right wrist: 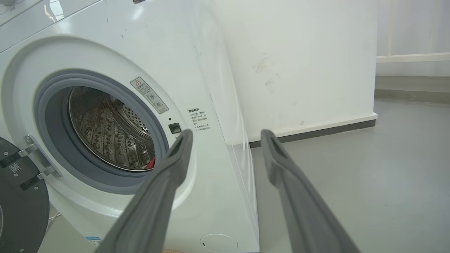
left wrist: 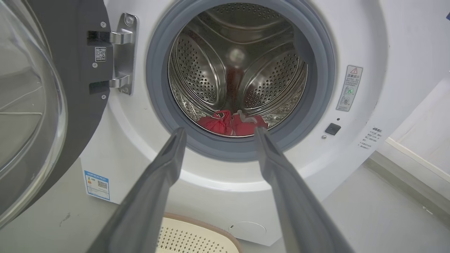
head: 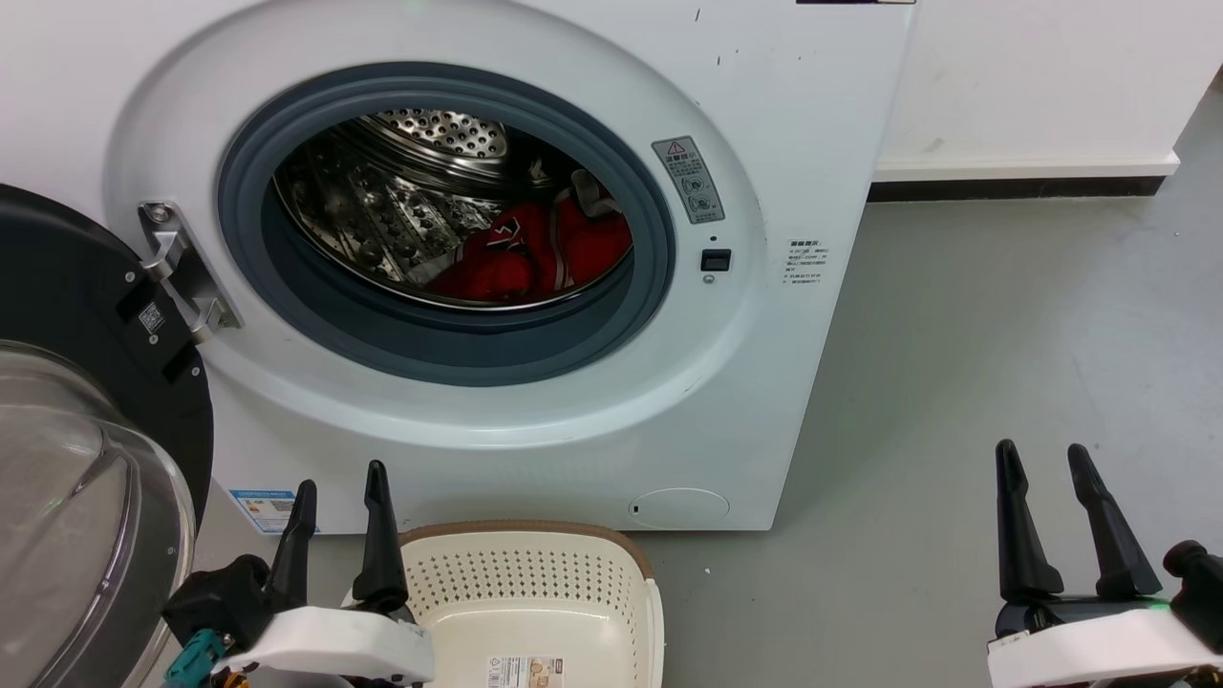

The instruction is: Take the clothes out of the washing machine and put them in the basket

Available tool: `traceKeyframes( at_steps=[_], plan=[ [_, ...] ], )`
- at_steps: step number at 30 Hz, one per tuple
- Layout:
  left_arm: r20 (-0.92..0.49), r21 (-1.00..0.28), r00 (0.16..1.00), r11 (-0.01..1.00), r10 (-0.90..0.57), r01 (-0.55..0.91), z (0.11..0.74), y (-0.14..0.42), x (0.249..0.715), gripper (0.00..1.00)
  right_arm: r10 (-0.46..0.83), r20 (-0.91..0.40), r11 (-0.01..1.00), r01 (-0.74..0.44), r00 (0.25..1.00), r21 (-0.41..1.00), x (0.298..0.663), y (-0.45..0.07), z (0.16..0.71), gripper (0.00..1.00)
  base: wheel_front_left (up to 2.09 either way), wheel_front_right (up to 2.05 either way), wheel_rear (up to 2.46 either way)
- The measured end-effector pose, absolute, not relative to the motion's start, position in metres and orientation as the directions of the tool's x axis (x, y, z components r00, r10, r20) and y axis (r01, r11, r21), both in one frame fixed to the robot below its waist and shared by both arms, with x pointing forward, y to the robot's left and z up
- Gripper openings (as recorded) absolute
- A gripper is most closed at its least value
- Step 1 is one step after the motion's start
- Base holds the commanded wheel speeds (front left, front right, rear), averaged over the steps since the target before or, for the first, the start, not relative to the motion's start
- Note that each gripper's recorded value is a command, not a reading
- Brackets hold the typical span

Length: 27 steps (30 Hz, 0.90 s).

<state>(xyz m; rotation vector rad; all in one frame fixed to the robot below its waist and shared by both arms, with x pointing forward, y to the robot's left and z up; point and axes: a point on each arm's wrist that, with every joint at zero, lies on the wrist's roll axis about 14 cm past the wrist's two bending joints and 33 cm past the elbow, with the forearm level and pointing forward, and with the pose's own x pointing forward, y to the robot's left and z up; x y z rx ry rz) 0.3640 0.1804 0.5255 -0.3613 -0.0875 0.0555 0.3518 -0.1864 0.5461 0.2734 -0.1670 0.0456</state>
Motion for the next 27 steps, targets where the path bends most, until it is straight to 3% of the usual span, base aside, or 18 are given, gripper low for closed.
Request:
traceKeyframes(
  at_steps=[27],
  plan=[
    [0.13, -0.143, 0.99, 0.989, 0.054, -0.035, 0.5297, 0.176, 0.3547, 1.0, 0.066, 0.219, 0.996, -0.077, 0.973, 0.041, 0.3417, -0.1791, 0.5553, 1.0, 0.0, 0.0, 0.0]
  ],
)
